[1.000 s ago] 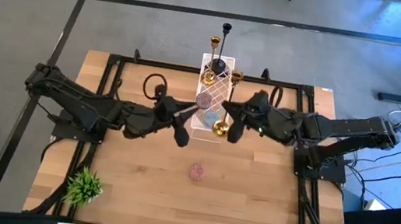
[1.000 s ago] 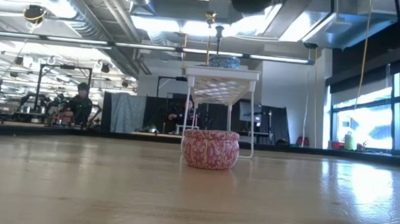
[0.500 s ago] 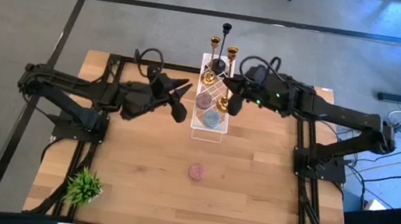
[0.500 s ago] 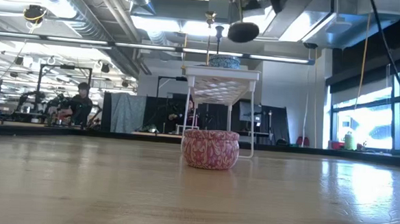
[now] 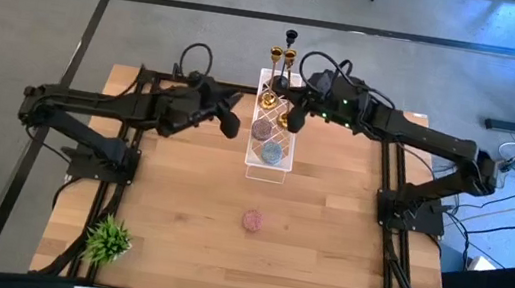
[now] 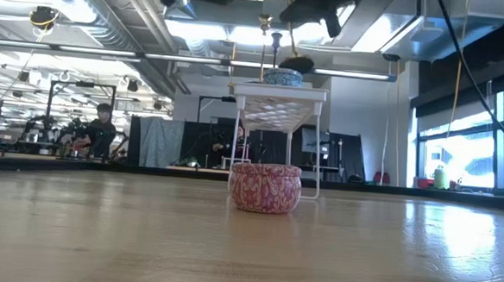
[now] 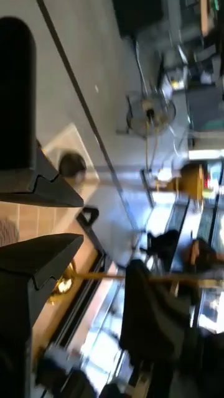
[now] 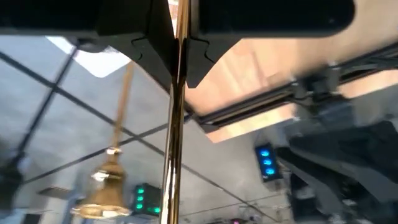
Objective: Pick & Place candle stick holders
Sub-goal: Put the gold candle holder on the shelf
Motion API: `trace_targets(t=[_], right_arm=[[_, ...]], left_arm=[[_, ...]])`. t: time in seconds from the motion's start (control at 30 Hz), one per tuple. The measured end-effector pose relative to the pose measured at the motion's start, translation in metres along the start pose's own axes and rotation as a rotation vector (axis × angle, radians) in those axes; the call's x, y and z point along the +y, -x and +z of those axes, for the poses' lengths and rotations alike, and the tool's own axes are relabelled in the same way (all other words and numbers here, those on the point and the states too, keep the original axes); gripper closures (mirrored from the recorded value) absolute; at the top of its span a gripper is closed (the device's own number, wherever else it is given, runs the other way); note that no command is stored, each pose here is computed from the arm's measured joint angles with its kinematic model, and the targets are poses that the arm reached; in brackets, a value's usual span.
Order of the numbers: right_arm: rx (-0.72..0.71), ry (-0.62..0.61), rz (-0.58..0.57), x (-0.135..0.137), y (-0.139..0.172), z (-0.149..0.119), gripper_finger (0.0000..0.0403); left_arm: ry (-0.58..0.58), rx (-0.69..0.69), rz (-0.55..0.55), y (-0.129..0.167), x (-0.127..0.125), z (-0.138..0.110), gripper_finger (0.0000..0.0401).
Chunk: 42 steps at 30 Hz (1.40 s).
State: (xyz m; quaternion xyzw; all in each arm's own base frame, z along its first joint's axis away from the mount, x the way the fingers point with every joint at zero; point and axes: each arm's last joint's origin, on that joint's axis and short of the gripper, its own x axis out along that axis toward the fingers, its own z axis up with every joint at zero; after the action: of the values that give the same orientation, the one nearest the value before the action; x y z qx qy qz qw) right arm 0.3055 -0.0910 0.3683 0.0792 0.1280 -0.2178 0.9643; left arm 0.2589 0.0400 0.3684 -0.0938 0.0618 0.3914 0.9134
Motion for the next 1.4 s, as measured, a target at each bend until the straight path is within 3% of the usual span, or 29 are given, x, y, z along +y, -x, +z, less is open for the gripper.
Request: trace_targets(t=[0.17, 0.37, 0.5, 0.7, 1.03, 1.4], right_arm=[[-0.073, 0.029, -0.080, -0.002, -0.006, -0.005, 0.0382], [-0.190, -0.027, -0.127, -0.007, -0.009, -0.028, 0.0383], [-0.156, -0.032, -0.149, -0.015, -0.014, -0.045, 0.0383], [-0.163, -0.014, -0.146, -0.017, -0.014, -0.044, 0.0383], [-0.155, -0.070, -0.321, -0.018, -0.028, -0.056, 0.0383], [-0.187, -0.081, -0.395, -0.010, -0.036, -0.062, 0.0383]], left_arm=[[0.062, -0.025, 0.073, 0.012, 0.021, 0.011, 0.0326], [0.135, -0.087, 0.133, 0.028, 0.044, 0.027, 0.0326], [0.130, -0.105, 0.148, 0.033, 0.052, 0.032, 0.0326], [0.126, -0.073, 0.152, 0.030, 0.053, 0.028, 0.0326], [0.143, -0.053, 0.115, 0.028, 0.051, 0.026, 0.0326], [0.139, -0.047, 0.107, 0.028, 0.050, 0.025, 0.0327]])
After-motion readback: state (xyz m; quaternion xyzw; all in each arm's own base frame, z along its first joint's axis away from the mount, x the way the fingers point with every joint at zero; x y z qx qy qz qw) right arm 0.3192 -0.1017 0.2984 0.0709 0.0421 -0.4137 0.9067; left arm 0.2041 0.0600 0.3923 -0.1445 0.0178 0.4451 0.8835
